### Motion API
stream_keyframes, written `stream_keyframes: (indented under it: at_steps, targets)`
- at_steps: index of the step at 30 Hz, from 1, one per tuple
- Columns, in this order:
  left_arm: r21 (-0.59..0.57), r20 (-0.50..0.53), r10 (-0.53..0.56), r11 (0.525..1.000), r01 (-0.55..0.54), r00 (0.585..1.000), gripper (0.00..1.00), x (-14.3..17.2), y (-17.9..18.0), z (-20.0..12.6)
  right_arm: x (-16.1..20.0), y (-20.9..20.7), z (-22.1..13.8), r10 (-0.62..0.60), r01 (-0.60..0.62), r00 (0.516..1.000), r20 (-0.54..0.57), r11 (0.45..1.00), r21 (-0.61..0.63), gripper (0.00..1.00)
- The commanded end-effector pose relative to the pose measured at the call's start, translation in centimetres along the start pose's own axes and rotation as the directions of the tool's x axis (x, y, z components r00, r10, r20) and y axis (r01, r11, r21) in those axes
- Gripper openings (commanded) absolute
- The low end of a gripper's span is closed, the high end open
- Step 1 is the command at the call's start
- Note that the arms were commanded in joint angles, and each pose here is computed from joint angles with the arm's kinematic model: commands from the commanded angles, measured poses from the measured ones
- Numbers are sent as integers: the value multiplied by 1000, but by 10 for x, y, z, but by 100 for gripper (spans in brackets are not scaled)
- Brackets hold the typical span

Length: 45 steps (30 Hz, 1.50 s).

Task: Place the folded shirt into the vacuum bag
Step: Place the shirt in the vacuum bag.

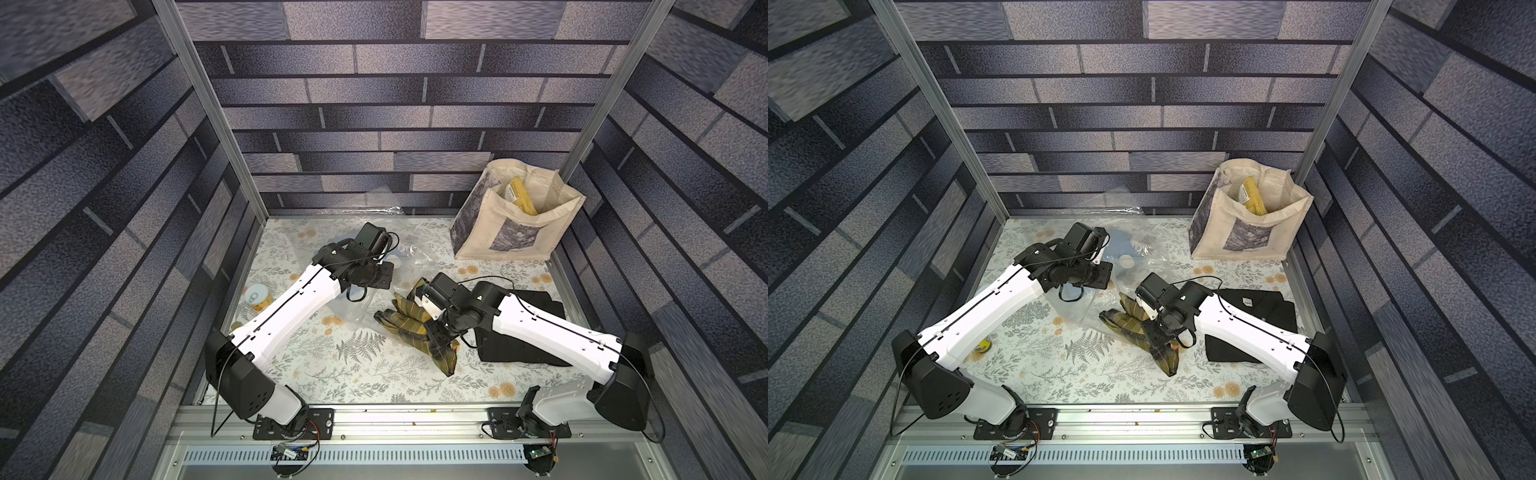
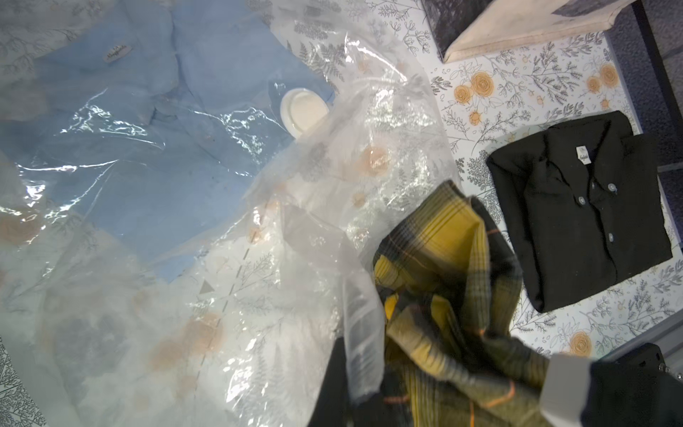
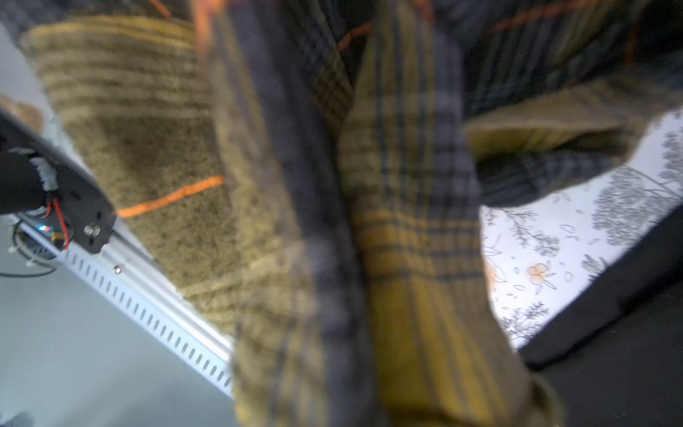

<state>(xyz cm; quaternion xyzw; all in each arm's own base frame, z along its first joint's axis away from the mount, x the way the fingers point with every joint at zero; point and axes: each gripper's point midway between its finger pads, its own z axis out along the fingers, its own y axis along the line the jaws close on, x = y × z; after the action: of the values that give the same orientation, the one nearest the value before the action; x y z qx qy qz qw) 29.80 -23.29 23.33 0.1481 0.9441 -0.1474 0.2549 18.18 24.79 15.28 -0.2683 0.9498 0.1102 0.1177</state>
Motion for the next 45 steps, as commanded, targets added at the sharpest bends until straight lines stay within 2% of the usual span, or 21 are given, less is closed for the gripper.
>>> stream_keyframes:
  at_steps: [1,3,6,12,16,23,25,28,31,33,36,40,45]
  targets:
    - [46,-62,43,998,-40,997,0,26,-5,-3,-31,-20,-40,86,-105,975,203,991,86,0]
    - [43,-66,41,998,-38,997,0,30,-5,-2,-30,-8,-46,102,-109,969,225,994,17,0]
    - [25,-40,24,999,-23,999,0,24,-1,-3,-19,16,-42,0,-5,982,190,1000,23,0]
    - [27,-8,5,1000,-5,1000,0,12,-4,1,7,58,-1,-161,161,985,52,987,7,0]
    - [-11,22,-29,1000,29,999,0,2,6,-1,24,54,30,-197,198,980,-33,980,24,0]
    - [-15,65,-74,997,75,995,0,-10,17,-11,53,47,51,-263,268,956,-130,963,17,0]
    - [3,38,-58,998,58,998,3,-3,11,-10,54,47,56,-262,267,954,-145,964,15,0]
    - [-47,-26,-12,999,11,1000,11,15,14,-2,55,52,60,-265,267,952,-151,964,-6,0]
    - [-115,-93,51,991,-61,994,25,29,23,10,54,51,61,-267,268,952,-149,963,-14,0]
    - [-153,-120,93,982,-111,988,37,30,28,16,54,48,61,-267,268,952,-151,963,-18,0]
    - [-155,-137,145,974,-166,980,49,24,24,22,52,45,60,-262,261,954,-146,965,-28,0]
    - [-128,-166,229,960,-251,959,53,16,7,36,51,42,59,-256,254,956,-142,967,-35,0]
    - [-86,-202,276,951,-298,940,50,8,-11,70,50,40,61,-250,247,958,-143,968,-42,0]
